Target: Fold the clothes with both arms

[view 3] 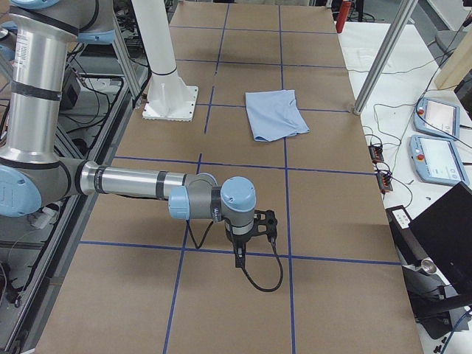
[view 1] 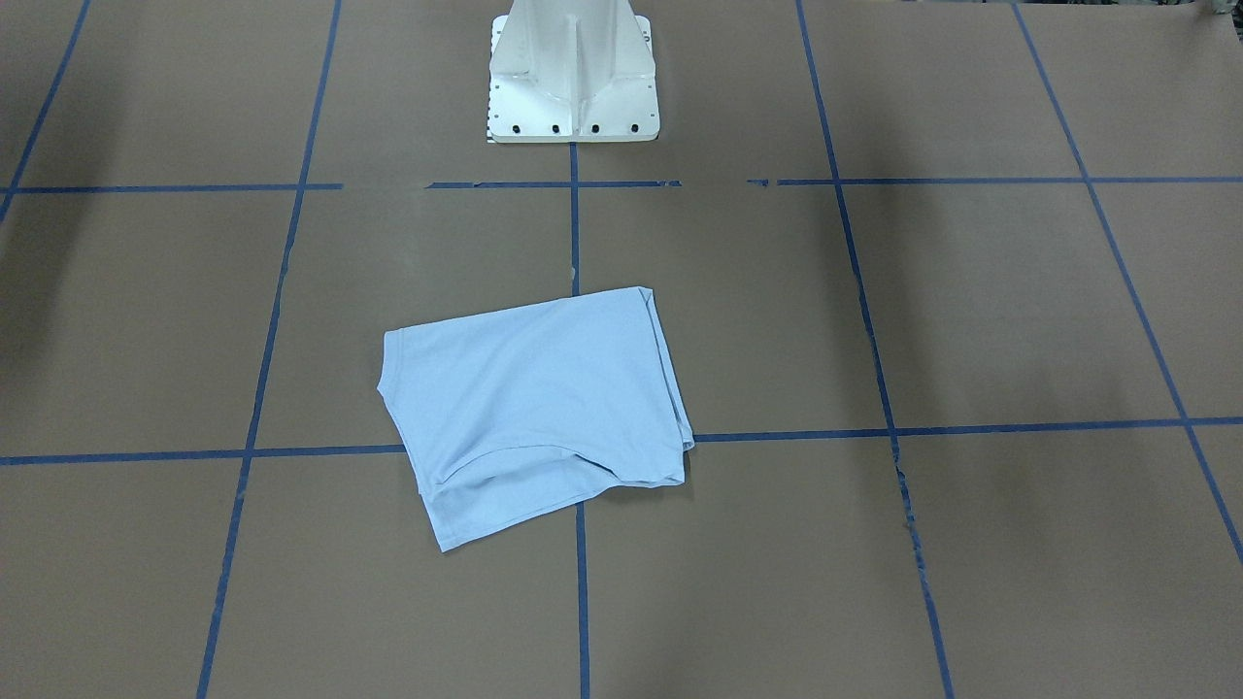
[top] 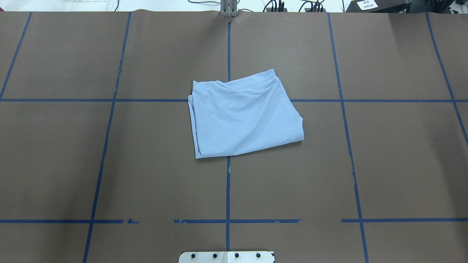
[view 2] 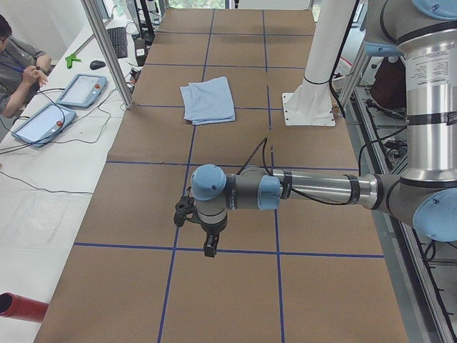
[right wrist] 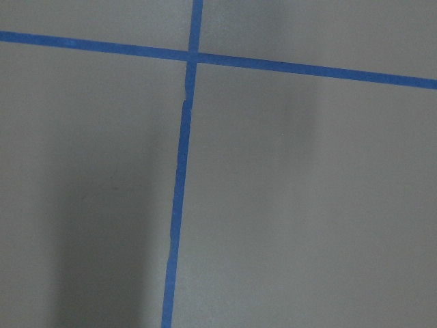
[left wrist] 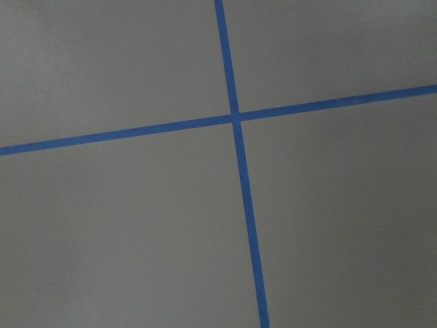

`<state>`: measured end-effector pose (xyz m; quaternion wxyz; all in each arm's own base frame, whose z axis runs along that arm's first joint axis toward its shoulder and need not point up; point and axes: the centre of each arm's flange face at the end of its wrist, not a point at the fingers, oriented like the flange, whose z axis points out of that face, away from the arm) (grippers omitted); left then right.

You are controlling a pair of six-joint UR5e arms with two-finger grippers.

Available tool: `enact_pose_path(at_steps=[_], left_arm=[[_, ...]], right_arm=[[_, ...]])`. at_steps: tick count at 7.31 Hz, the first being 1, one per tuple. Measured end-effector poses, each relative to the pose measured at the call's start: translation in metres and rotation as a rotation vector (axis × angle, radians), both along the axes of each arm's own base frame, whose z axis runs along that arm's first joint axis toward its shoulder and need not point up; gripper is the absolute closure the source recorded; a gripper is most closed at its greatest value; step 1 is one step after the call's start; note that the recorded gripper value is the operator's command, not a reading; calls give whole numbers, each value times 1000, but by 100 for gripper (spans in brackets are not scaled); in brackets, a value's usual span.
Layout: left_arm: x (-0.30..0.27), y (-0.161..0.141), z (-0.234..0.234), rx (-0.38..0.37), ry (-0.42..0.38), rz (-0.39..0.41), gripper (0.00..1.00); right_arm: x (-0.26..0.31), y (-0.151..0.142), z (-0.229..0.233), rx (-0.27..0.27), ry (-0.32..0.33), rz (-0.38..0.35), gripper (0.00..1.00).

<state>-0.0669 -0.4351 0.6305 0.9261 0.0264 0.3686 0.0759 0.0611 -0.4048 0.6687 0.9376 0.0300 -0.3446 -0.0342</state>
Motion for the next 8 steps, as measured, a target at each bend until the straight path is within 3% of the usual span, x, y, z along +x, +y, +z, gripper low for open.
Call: enact_pose_path(at_steps=[6, 8], left_arm=[[0, -5, -5, 67, 3, 20, 0], [3, 2, -3, 62, 55, 17, 0]], right_arm=[[-5, 2, 0, 13, -19, -20, 0], [-8, 3, -4, 12, -29, -25, 0]])
